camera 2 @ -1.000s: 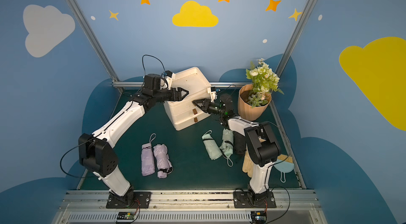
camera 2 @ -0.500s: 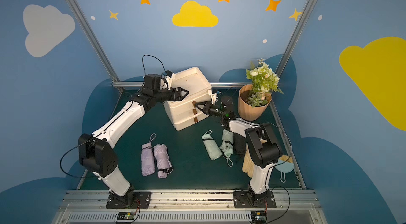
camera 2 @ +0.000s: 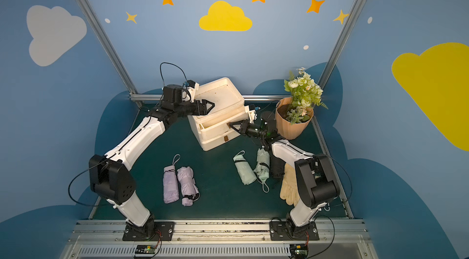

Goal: Place the umbrella in the drawer by color
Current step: Open the drawer in the storage box.

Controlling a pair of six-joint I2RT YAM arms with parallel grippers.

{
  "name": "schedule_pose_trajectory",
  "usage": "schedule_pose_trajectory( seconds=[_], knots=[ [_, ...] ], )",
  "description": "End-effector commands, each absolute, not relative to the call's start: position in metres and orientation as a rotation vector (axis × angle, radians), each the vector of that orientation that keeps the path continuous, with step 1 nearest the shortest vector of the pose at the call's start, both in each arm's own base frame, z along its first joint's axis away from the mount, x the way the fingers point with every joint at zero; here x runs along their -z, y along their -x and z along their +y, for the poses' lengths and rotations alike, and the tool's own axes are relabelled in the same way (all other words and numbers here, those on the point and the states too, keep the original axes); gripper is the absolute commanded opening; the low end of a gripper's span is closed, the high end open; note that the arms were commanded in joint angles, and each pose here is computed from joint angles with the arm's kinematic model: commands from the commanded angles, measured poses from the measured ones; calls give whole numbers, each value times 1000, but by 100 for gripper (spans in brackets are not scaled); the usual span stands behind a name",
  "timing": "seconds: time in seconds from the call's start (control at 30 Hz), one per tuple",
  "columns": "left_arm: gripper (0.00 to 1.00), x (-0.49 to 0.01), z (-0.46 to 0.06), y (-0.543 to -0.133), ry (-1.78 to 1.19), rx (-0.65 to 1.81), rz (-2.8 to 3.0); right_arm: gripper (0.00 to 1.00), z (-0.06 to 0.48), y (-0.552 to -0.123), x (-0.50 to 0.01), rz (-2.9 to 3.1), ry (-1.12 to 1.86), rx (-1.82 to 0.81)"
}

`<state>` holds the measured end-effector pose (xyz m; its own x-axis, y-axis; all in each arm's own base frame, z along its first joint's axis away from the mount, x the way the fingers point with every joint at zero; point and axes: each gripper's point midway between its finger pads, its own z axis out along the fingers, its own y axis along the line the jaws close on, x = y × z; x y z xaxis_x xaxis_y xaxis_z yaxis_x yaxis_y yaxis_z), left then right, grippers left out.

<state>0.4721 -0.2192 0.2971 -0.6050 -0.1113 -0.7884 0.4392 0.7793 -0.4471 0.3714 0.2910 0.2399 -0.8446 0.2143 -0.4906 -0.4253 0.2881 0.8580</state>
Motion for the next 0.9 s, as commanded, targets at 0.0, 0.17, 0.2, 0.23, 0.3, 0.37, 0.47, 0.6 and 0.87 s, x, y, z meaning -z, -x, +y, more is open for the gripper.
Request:
schedule_pose_trajectory(
  seconds=[0.0,0.17,0.2,0.23,0.3,0.37,0.47,0.6,0.87],
  knots=[
    [87,-279,-215,-470,-228,787,2143,0,280,-353,-255,2045,315,-1467],
    [87,-279,-217,-472,-229,796,2140,0,265,-339,-251,2119,350,-1359],
    [87,-278,-218,-471,-230,798,2141,0,263,-337,-250,2124,347,-1360],
    [87,-278,-217,-472,-229,799,2141,0,262,-335,-250,2125,344,-1366],
    [87,-279,-217,-472,-229,798,2140,0,259,-331,-249,2128,338,-1368],
    [87,-279,-217,-472,-229,799,2138,0,254,-329,-248,2127,328,-1351],
    [87,-279,-217,-472,-228,798,2140,0,250,-328,-246,2137,322,-1345],
    [87,-281,-217,-471,-231,798,2136,1,250,-325,-241,2154,327,-1351],
    [88,-304,-217,-462,-265,809,2098,36,236,-321,-246,2183,365,-1222]
  ],
)
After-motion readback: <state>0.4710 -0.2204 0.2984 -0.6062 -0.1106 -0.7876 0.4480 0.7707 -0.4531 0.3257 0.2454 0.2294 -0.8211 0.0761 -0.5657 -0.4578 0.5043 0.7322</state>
